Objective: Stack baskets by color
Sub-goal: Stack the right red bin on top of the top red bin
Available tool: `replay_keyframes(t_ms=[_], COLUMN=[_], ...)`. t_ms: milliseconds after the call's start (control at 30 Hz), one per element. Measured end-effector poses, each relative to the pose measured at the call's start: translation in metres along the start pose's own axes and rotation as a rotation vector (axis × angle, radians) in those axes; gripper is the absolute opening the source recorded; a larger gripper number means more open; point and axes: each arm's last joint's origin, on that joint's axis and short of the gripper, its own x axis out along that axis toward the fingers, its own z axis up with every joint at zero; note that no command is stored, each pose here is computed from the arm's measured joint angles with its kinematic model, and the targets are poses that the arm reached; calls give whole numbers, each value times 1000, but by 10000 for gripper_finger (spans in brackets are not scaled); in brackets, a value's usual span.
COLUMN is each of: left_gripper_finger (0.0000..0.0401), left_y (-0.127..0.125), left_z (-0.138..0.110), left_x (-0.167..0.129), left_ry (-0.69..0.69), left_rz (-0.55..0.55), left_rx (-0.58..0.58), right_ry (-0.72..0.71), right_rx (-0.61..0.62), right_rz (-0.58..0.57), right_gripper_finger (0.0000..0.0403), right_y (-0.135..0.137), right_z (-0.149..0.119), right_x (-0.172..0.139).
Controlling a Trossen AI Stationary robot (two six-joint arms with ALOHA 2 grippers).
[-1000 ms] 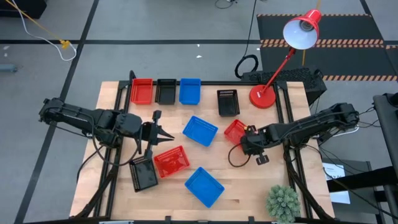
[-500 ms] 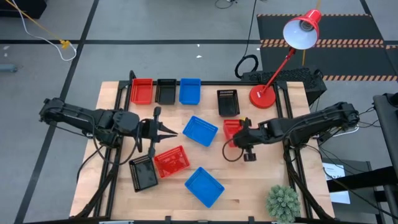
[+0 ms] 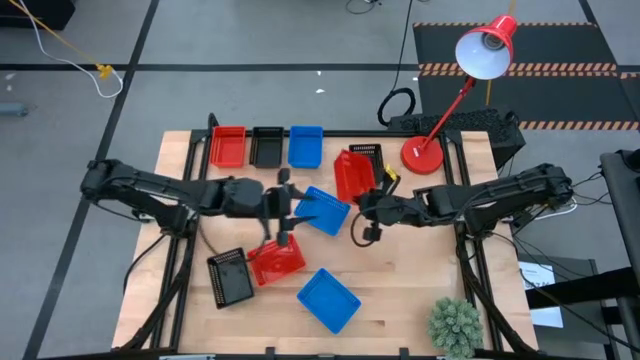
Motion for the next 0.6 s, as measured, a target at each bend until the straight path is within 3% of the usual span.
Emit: replay_keyframes(t_ms=[300,600], left_gripper_finger=[196,200], left_y=[-3,-7], left_z=[-6,-24], left_x=[53,76], left_ry=[136,237], left_rz=[78,65], left_rx=[137,290], right_ry=[-3,14], right_rx=[-50,-146], right_rz=[-36,-33], right_gripper_finger=[8,8], right_y=[19,23], right_z=[2,-1], right_x=[36,42])
